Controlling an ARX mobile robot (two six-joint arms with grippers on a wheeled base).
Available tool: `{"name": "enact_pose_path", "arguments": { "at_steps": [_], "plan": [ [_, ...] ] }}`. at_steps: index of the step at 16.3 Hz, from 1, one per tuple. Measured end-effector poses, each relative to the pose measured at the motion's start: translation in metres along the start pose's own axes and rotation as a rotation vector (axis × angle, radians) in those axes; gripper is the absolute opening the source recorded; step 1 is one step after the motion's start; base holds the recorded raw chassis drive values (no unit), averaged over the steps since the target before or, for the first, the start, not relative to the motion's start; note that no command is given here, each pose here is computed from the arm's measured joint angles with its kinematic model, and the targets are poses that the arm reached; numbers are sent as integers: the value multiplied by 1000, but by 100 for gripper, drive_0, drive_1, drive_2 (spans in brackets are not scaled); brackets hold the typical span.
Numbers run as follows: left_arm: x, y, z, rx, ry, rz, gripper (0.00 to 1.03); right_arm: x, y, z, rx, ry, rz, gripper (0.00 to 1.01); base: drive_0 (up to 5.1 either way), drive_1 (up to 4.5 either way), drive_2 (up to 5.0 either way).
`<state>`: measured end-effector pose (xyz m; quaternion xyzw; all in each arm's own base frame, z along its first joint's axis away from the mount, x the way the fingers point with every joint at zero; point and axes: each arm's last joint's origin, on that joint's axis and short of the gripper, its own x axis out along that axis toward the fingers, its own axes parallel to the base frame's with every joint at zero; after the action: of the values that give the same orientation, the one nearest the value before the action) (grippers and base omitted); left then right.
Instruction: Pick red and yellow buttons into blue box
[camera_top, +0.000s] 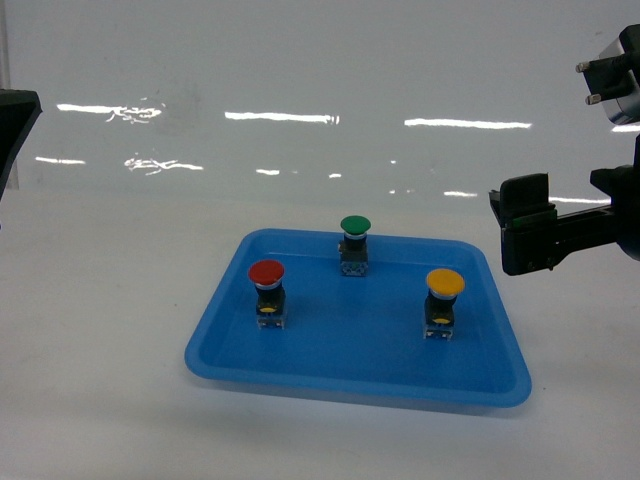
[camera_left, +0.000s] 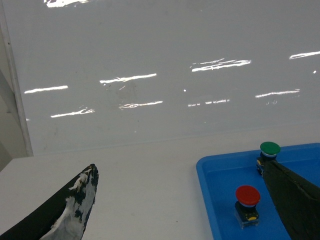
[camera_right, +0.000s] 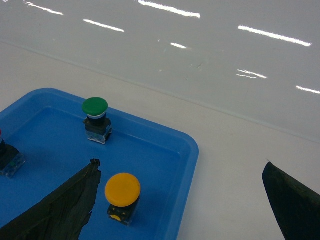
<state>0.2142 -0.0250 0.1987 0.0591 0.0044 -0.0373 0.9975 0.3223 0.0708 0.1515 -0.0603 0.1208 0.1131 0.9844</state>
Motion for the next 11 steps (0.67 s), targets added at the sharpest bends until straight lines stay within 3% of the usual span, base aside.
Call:
{"name": "enact_pose_path", "arguments": {
  "at_steps": [2,3,6,7,8,10,11],
  "plan": [
    [0,0,0,0,0,0,98,4,0,5,-9,-49,47,98,0,0,0],
    [0,0,0,0,-1,0,98,16,0,5,-20,-66,46,98,0,0,0],
    [0,0,0,0,0,0,98,54,2,-13,-34,16,110,98,0,0,0],
    [0,0,0,0,0,0,98,61,3,-15,-49,8,121,98,0,0,0],
    [0,0,0,0,0,0,98,72,5,-7,-63,-7,135,98,0,0,0],
    [0,0,0,0,0,0,98,81,5,-9,-82,-6,129,98,0,0,0],
    [0,0,0,1,0,0,98,85,8,-18,-95,29,122,98,0,0,0]
  ]
}}
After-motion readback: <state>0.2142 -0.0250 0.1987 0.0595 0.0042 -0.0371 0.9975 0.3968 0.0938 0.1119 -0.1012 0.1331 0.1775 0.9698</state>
